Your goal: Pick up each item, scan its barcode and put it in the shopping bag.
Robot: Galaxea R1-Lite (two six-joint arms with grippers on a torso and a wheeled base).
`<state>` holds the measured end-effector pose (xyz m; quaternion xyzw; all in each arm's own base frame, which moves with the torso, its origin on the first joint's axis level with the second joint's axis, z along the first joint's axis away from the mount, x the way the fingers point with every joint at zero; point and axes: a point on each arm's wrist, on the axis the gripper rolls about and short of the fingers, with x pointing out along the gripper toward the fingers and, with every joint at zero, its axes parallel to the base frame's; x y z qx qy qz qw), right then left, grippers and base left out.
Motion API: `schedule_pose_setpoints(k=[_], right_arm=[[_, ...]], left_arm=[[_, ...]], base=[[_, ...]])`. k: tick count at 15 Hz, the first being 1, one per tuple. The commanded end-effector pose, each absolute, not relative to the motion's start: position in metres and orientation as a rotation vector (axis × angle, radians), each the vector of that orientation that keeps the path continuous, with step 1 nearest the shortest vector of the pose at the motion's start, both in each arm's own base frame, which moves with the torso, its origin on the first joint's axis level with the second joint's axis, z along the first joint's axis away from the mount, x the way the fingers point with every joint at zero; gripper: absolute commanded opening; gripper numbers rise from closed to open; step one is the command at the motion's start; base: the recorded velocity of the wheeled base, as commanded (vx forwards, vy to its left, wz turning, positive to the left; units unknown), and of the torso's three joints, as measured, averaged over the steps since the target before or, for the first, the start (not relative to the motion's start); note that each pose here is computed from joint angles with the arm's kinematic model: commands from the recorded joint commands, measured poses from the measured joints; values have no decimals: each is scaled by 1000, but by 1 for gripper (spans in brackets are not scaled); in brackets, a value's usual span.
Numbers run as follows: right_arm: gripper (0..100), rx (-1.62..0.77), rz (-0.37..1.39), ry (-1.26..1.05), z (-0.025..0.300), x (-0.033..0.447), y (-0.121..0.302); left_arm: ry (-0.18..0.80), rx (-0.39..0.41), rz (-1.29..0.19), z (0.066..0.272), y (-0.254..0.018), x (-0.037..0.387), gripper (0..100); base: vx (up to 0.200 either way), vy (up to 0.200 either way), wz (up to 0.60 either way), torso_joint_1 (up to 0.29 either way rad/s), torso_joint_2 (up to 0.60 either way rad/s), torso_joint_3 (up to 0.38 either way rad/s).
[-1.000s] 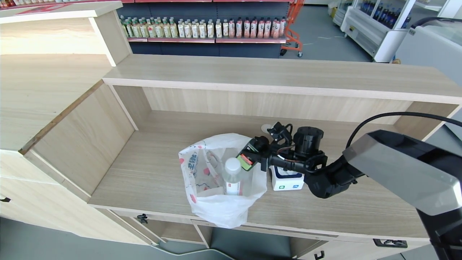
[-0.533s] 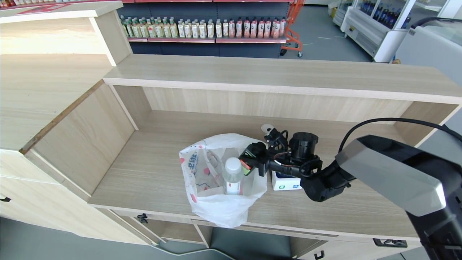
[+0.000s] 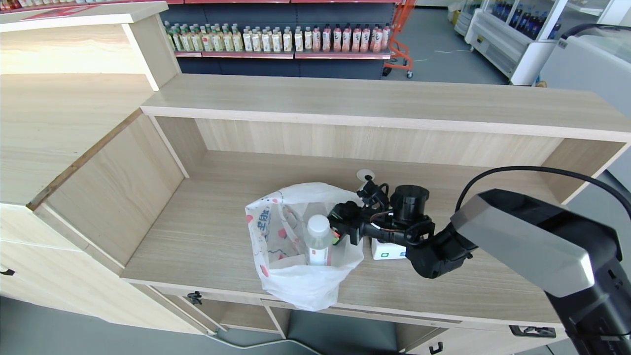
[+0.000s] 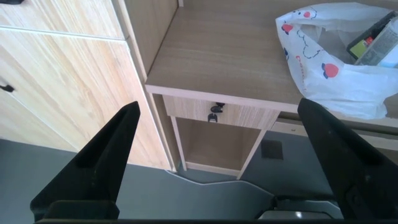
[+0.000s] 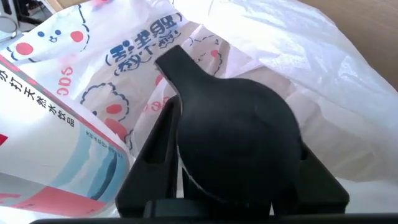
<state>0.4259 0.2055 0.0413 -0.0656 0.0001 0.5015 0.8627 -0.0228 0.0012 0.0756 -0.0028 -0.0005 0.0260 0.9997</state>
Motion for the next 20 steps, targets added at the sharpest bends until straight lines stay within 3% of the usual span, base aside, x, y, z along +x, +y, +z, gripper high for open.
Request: schedule_pose_setpoints(k=[1, 4, 7, 11, 12, 14, 18, 20], right_arm=[[100, -136, 1053, 8, 38, 426, 206], [100, -132, 1053, -1, 46, 425, 205], [100, -107, 1025, -37, 74, 425, 194], [100, -38, 988, -130, 145, 413, 166], [100, -37, 984, -135, 149, 410, 163], [100, -45, 946, -179, 191, 372, 136], [100, -51, 825, -175, 226, 308, 86], [100, -44, 573, -112, 226, 272, 45]], left_arm=[[-2, -6, 52, 76, 1, -23, 100], [-2, -6, 52, 76, 1, -23, 100], [-2, -6, 52, 76, 1, -23, 100], [-2, -6, 52, 76, 1, -23, 100], [-2, -6, 52, 76, 1, -23, 100], [-2, -6, 52, 76, 1, -23, 100], [0, -6, 52, 75, 1, -23, 100], [-2, -6, 52, 76, 1, -23, 100]], base=[[0, 0, 0, 0, 0, 0], [0, 0, 0, 0, 0, 0], [0, 0, 0, 0, 0, 0], [0, 0, 0, 0, 0, 0], [0, 0, 0, 0, 0, 0], [0, 0, 0, 0, 0, 0], [0, 0, 0, 0, 0, 0], [0, 0, 0, 0, 0, 0]])
